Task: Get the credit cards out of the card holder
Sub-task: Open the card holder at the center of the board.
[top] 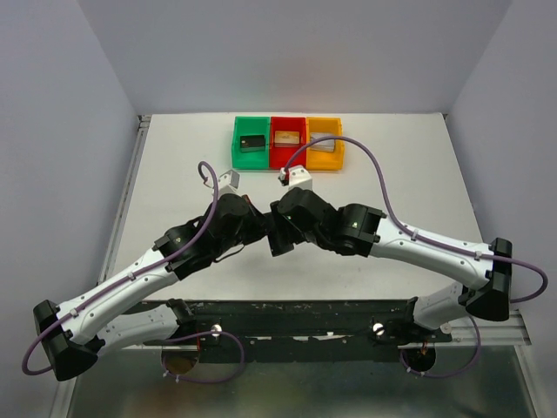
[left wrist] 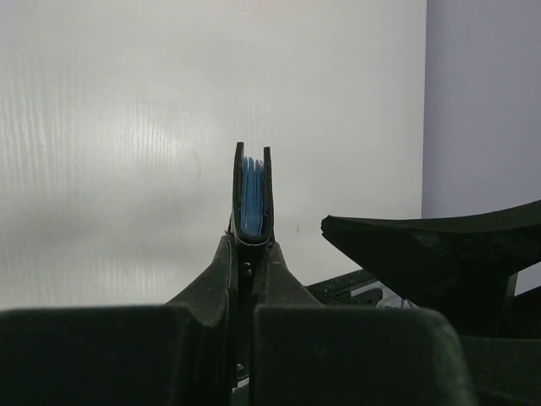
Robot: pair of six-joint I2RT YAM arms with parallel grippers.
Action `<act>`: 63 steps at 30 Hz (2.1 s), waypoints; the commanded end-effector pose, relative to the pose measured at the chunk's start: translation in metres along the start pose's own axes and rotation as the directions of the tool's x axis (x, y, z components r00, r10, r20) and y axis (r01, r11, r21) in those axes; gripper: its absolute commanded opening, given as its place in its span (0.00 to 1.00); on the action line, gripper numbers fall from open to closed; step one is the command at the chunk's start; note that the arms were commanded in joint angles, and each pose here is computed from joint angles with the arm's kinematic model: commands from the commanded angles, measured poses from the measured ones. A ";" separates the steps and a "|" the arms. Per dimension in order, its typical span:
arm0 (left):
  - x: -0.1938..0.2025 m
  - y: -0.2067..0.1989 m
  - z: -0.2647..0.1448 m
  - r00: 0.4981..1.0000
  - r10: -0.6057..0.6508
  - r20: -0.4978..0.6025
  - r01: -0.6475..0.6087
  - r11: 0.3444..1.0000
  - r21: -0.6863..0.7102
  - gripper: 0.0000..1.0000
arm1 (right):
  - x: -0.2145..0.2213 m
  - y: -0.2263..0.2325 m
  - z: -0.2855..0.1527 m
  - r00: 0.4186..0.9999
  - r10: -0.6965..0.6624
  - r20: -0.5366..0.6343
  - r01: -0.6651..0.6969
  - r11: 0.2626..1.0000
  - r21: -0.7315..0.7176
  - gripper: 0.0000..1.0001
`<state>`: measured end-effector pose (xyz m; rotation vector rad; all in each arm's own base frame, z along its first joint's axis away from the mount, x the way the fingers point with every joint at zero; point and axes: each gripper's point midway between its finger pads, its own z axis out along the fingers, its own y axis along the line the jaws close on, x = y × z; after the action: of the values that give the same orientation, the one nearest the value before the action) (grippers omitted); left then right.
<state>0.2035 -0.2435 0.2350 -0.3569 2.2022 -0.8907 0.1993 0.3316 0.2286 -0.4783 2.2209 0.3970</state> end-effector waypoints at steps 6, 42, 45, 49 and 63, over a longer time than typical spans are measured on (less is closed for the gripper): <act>-0.012 -0.013 -0.010 0.998 -0.022 0.055 0.020 0.999 0.036 0.00 | 0.015 -0.002 0.011 0.996 -0.040 -0.084 0.045 0.997 0.067 0.59; -0.010 -0.007 -0.015 0.997 -0.028 0.071 0.026 0.999 0.030 0.00 | 0.030 -0.013 0.015 0.988 -0.073 -0.135 0.089 0.989 0.116 0.03; -0.010 -0.006 -0.015 0.997 -0.028 0.072 0.026 0.999 0.028 0.00 | 0.030 -0.012 0.015 0.988 -0.071 -0.134 0.087 0.989 0.117 0.01; -0.010 -0.005 -0.015 0.997 -0.029 0.075 0.027 0.999 0.025 0.00 | 0.029 -0.014 0.014 0.989 -0.069 -0.133 0.086 0.989 0.121 0.00; -0.012 0.005 -0.019 0.995 -0.030 0.093 0.030 1.000 -0.003 0.00 | 0.028 -0.023 0.012 0.989 -0.067 -0.129 0.086 0.985 0.147 0.01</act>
<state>0.1969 -0.2309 0.2311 -0.3905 2.1872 -0.8378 0.1957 0.3362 0.2063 -0.5143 2.2985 0.3071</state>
